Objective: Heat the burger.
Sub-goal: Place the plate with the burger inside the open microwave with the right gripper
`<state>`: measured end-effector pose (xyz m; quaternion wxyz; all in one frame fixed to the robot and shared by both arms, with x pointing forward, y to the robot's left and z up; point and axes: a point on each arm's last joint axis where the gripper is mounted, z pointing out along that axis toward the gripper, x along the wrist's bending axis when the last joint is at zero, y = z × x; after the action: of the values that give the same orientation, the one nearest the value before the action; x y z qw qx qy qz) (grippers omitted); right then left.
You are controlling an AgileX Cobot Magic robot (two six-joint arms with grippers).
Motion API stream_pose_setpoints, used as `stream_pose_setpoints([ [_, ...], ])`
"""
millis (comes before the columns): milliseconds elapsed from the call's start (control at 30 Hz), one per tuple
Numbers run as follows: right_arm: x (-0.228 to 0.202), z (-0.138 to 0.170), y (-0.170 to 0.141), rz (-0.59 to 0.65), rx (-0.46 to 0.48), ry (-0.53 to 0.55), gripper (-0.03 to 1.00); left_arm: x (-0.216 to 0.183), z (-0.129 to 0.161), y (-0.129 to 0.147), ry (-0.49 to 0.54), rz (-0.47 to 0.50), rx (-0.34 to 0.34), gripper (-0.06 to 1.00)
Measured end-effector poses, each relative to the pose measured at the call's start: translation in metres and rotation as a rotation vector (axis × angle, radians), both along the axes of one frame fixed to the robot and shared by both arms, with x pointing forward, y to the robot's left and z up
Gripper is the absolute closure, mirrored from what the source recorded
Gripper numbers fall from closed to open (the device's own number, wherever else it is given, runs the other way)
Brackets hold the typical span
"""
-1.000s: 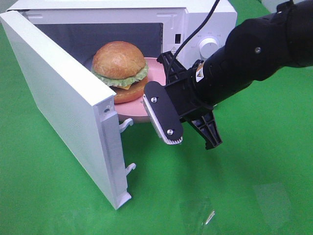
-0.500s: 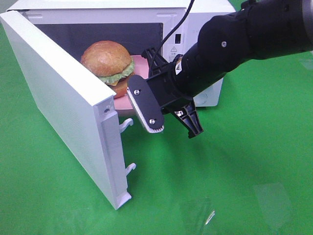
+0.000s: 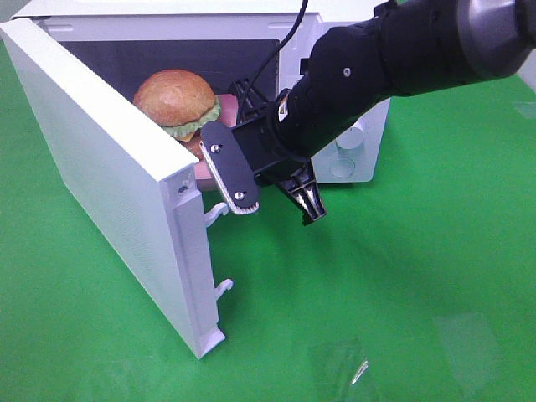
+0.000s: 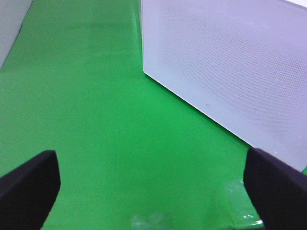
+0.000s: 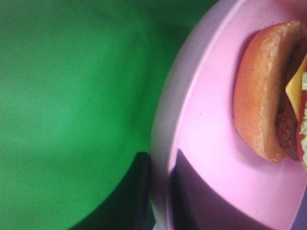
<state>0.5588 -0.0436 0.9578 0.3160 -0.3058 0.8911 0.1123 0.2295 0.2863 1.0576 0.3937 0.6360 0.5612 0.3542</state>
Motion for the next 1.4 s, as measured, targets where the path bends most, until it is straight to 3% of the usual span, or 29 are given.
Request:
stream_pose_setpoints([
  [1400,0.078,-0.027,0.049,-0.248,0.099,-0.013,0.85,0.0,0.0,0.0,0.0,0.0,0.0,-0.03],
])
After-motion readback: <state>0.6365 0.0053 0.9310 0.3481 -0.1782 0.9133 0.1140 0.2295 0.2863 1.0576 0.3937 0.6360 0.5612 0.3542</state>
